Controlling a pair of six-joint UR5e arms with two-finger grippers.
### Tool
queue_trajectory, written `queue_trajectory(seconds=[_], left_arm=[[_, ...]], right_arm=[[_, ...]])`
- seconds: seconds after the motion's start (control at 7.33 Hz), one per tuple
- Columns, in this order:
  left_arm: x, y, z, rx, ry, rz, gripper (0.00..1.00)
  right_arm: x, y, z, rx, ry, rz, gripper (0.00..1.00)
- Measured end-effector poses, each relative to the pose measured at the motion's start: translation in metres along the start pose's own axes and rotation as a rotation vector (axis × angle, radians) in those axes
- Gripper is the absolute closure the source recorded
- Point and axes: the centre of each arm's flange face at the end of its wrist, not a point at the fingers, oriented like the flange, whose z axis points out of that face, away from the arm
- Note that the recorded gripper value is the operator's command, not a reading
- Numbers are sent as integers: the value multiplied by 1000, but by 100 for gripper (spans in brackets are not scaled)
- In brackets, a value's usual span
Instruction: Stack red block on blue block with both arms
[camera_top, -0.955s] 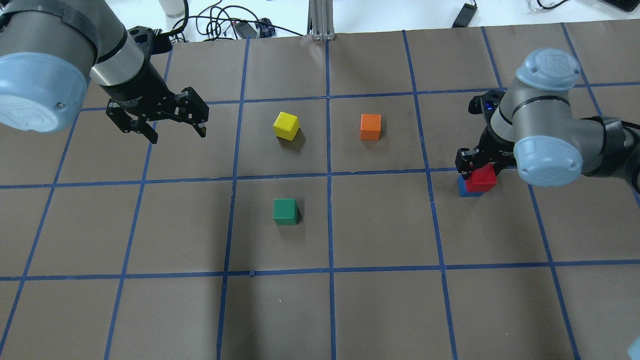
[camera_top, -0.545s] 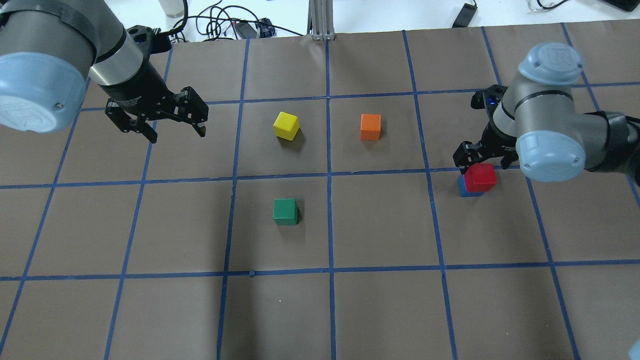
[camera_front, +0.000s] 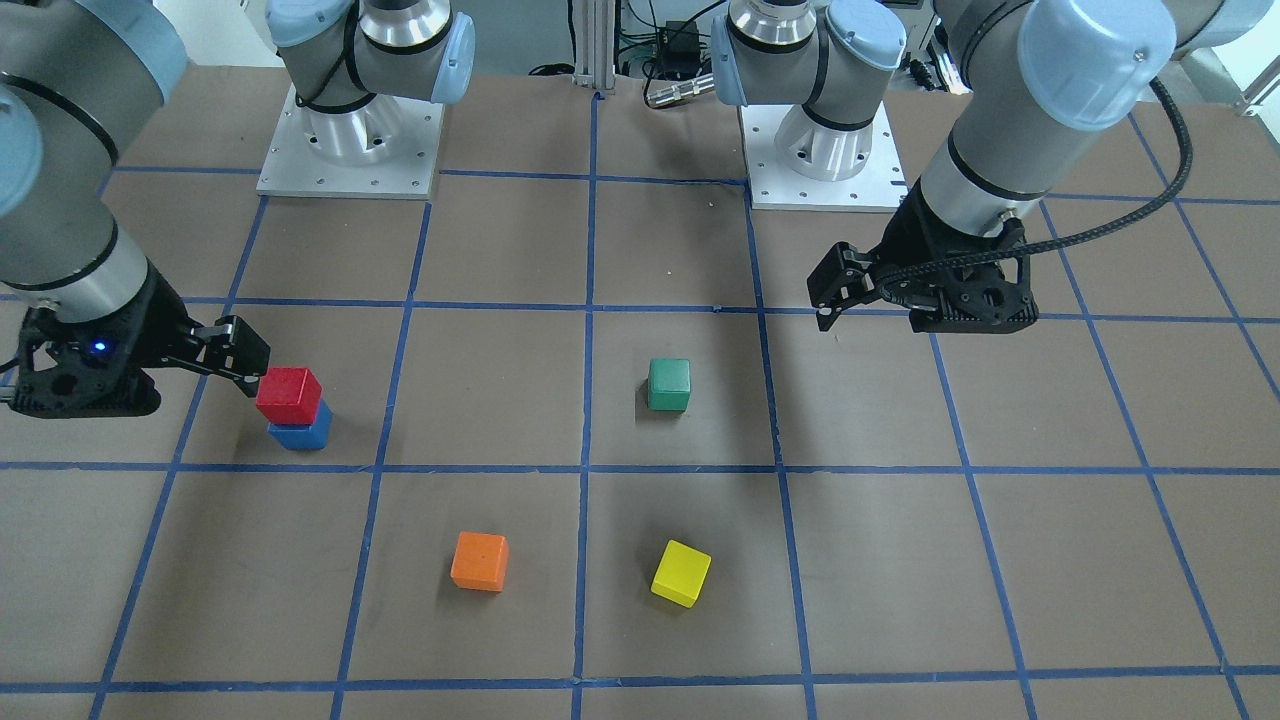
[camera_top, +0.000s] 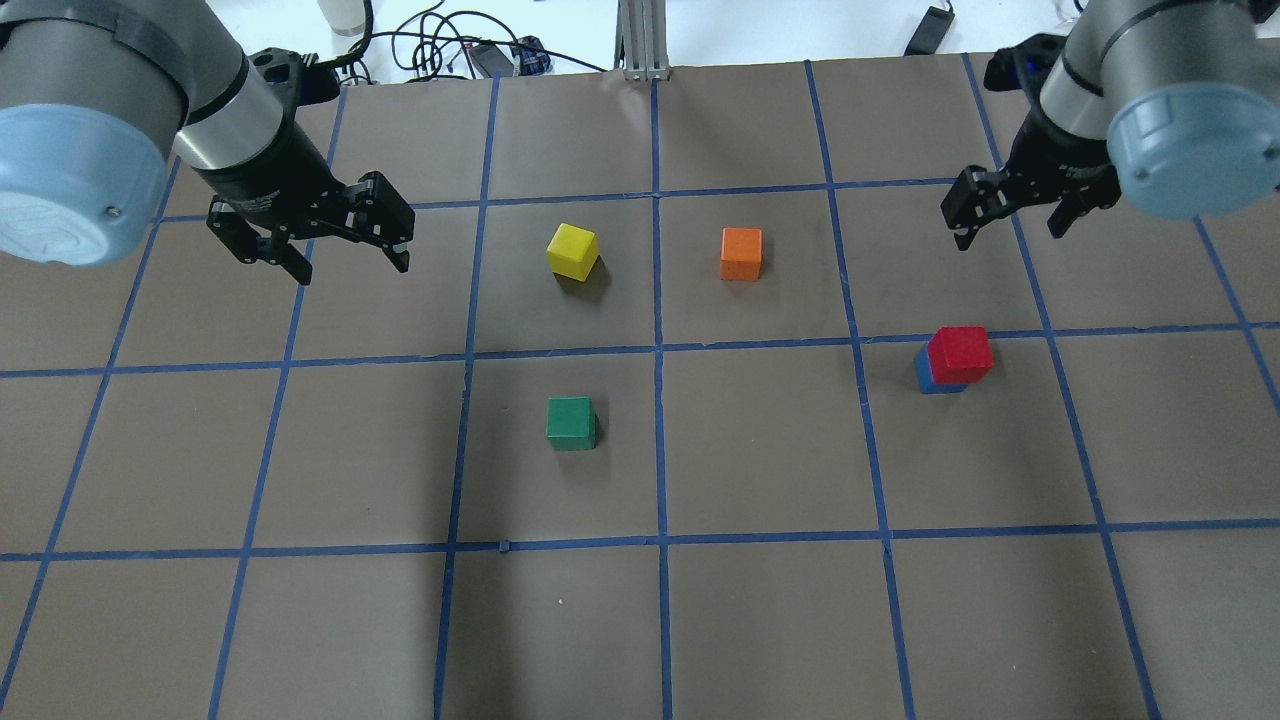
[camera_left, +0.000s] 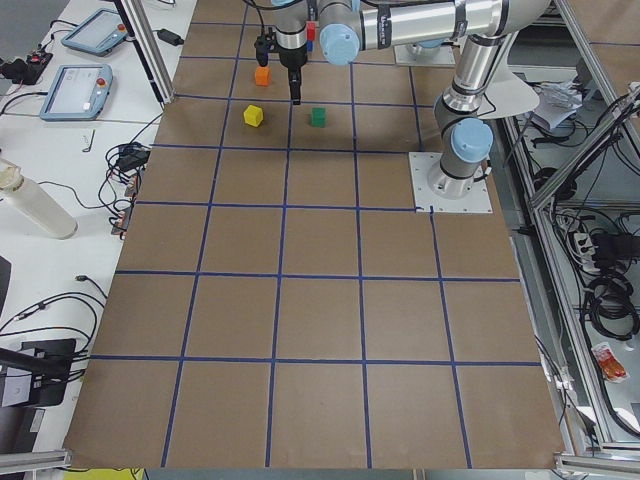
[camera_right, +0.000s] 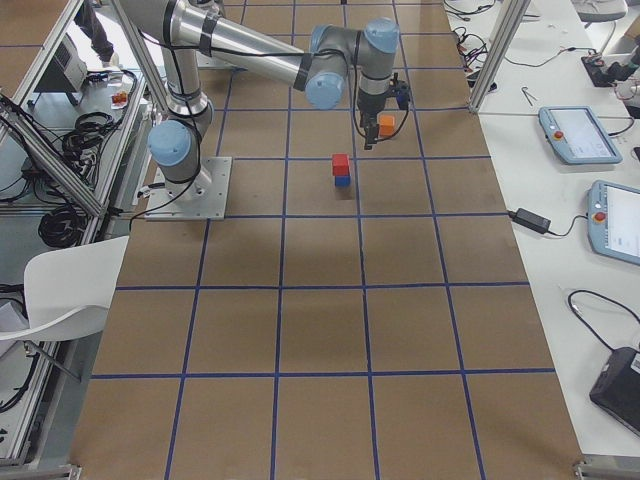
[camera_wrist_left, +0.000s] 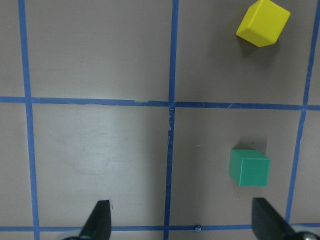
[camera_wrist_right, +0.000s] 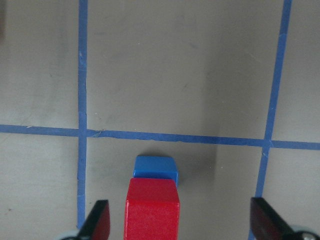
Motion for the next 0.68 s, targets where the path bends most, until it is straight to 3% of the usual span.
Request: queue_trajectory(seconds=[0.14, 0.41, 0.68], left_arm=[[0, 0, -1, 1, 0, 0, 0], [0, -1, -1, 2, 1, 0, 0], [0, -3, 1, 0, -1, 0, 0]], right_arm=[[-5, -2, -29, -7, -36, 43, 0], [-34, 11, -69, 8, -47, 55, 0], [-62, 18, -74, 13, -29, 41, 0]])
